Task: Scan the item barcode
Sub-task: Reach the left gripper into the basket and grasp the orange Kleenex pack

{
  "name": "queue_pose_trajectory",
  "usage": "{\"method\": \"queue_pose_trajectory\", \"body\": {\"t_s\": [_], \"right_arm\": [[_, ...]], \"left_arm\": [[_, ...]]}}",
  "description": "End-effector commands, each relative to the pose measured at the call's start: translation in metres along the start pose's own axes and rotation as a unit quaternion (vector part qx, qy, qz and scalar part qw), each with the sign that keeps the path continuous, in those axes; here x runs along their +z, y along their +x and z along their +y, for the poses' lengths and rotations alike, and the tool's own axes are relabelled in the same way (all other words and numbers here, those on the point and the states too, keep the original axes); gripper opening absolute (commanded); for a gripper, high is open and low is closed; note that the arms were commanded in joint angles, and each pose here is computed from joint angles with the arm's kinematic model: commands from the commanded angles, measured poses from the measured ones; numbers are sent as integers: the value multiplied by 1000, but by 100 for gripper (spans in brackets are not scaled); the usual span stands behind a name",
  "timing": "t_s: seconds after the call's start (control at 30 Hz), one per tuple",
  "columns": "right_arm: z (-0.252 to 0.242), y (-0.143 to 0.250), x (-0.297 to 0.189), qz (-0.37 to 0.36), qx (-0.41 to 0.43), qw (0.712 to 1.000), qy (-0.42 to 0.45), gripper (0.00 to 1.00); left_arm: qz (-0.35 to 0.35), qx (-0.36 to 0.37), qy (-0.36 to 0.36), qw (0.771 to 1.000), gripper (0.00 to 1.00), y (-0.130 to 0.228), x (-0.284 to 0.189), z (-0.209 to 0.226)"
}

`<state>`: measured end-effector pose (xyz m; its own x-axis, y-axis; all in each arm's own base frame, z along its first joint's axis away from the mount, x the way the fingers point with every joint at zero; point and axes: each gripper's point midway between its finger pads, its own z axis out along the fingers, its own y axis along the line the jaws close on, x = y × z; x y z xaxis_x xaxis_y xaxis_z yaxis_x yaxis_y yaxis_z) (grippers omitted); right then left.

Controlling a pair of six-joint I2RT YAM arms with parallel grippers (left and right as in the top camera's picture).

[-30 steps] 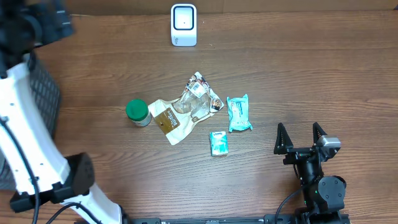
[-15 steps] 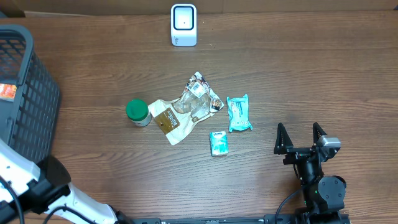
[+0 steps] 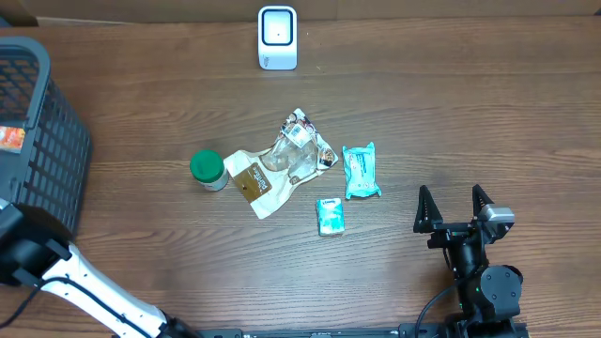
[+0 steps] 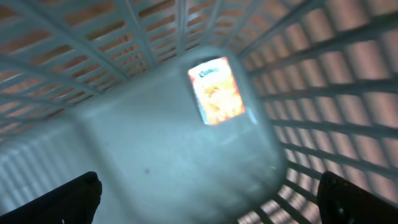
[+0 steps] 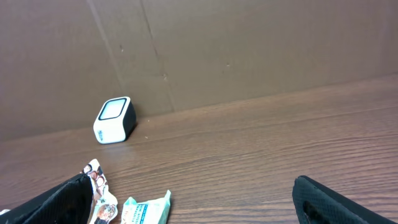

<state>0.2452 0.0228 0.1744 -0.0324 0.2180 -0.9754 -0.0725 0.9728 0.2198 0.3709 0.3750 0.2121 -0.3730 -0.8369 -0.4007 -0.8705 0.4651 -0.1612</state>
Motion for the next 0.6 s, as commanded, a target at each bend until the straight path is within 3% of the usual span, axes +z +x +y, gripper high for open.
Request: {"method": "queue_pose_trajectory", "body": {"t_s": [0.0, 0.27, 0.47, 0.57], "right_arm": [[-1, 3, 0, 0, -2, 1000, 2, 100], [-1, 3, 0, 0, -2, 1000, 2, 100], [-1, 3, 0, 0, -2, 1000, 2, 100], [-1, 3, 0, 0, -2, 1000, 2, 100]], "left_arm": [[35, 54, -3, 998, 100, 8, 55, -3], [28, 76, -22, 996, 99, 5, 113, -7], [30, 109, -15, 993, 84, 15, 132, -31], [29, 116, -38, 992, 83, 19, 141, -32]]}}
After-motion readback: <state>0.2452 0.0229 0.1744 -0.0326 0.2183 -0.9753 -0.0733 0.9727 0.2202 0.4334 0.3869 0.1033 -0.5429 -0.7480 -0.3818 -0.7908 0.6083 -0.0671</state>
